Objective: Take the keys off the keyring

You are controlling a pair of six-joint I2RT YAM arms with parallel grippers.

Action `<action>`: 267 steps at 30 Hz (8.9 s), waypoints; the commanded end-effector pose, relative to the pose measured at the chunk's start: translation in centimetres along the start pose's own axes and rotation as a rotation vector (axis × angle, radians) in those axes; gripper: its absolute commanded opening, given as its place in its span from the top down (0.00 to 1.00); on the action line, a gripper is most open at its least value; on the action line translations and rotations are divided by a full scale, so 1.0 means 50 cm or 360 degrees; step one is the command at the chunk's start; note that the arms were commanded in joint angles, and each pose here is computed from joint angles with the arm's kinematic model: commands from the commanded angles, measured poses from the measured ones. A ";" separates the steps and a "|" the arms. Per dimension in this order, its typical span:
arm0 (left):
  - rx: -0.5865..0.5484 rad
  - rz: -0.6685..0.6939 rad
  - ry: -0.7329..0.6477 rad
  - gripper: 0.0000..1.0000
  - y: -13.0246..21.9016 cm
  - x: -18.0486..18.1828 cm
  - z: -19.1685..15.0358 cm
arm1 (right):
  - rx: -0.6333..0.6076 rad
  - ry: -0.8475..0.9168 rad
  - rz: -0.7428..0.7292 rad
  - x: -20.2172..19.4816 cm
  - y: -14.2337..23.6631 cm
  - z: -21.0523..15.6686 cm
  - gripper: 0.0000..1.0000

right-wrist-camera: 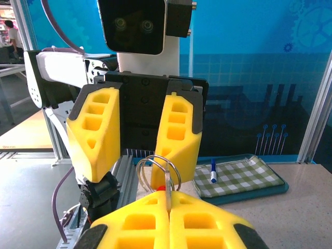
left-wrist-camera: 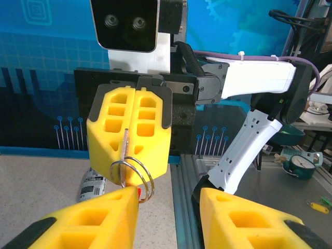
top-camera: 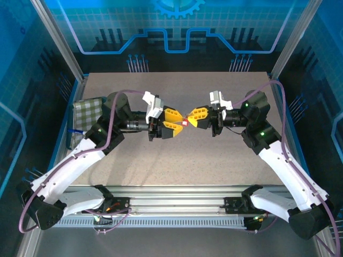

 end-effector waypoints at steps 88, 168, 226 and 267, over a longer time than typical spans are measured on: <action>-0.0243 -0.0303 0.0379 0.46 0.000 0.030 0.056 | -0.0411 0.0034 0.0197 0.004 0.004 0.068 1.00; -0.0421 -0.0059 0.0490 1.00 0.018 0.073 0.075 | 0.0559 0.1502 -0.1290 -0.025 -0.091 0.009 1.00; -0.0269 -0.0552 0.0945 0.19 0.023 0.083 0.085 | -0.0414 0.0227 0.0135 -0.011 -0.003 0.058 1.00; -0.0129 -0.0665 0.0983 0.75 0.008 0.052 0.106 | -0.0306 0.0211 -0.0044 -0.029 0.008 0.011 1.00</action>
Point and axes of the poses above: each hand's point on the last joint's axis, 136 mm out from that joint toward the fingers, its own y axis back along the fingers, its own x axis along the line the jaws close on, z = x × y, the point moved 3 cm from there along y, back along the fingers, and after that the axes turned 13 degrees about y, right-handed, at the moved point
